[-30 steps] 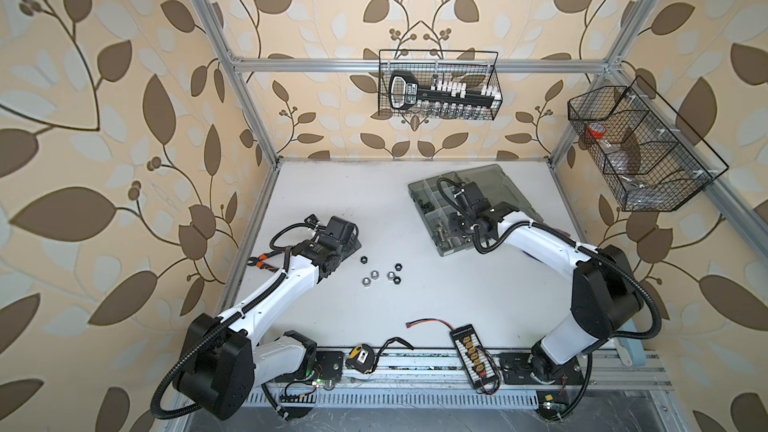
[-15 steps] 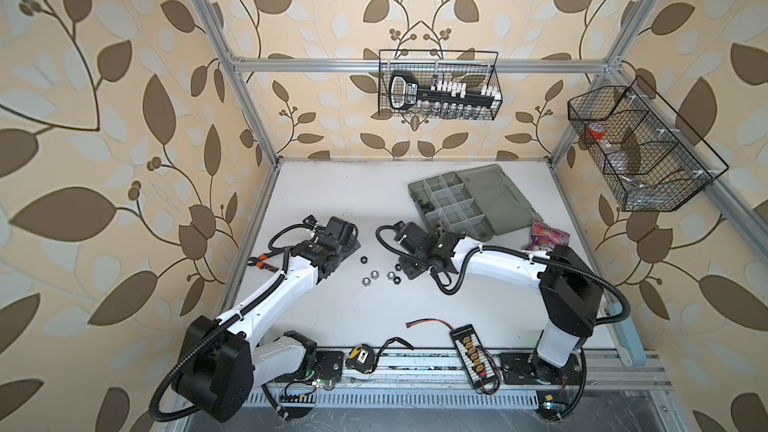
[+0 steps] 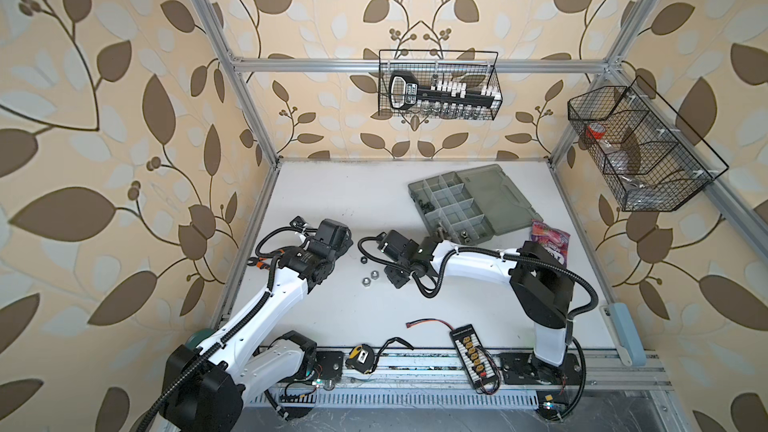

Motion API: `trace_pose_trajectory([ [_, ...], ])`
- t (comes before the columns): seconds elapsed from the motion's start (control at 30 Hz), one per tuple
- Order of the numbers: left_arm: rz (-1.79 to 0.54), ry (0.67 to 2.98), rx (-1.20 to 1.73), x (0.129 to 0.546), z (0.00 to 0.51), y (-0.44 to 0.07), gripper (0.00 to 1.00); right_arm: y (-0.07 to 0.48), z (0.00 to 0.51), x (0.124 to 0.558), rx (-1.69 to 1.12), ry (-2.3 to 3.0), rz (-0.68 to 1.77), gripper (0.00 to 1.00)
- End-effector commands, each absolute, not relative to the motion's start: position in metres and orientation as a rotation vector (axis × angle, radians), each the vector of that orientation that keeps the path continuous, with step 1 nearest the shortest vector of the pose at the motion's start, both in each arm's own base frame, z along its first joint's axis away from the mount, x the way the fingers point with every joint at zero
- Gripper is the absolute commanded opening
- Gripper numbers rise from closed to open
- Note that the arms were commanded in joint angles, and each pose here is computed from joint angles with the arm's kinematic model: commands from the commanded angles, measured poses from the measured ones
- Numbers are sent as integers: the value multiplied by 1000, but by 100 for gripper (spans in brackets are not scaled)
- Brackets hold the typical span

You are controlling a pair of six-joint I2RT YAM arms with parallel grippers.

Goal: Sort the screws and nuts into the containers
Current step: 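Move the right gripper over the nuts while the left arm shifts slightly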

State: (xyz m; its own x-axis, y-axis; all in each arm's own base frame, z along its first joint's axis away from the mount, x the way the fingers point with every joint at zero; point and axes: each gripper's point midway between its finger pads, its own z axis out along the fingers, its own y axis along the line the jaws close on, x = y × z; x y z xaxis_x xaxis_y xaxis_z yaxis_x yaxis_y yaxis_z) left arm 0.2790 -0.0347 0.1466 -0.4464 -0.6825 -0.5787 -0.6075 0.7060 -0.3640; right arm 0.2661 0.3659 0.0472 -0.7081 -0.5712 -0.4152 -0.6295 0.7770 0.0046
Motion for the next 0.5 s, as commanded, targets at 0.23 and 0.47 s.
trace_pose_trajectory([
  [0.23, -60, 2168, -1013, 272, 143, -22, 99, 377, 31, 263, -981, 2611, 204, 41],
  [0.47, -59, 2170, -1010, 273, 142, -22, 99, 377, 18, 263, -993, 2629, 182, 41],
])
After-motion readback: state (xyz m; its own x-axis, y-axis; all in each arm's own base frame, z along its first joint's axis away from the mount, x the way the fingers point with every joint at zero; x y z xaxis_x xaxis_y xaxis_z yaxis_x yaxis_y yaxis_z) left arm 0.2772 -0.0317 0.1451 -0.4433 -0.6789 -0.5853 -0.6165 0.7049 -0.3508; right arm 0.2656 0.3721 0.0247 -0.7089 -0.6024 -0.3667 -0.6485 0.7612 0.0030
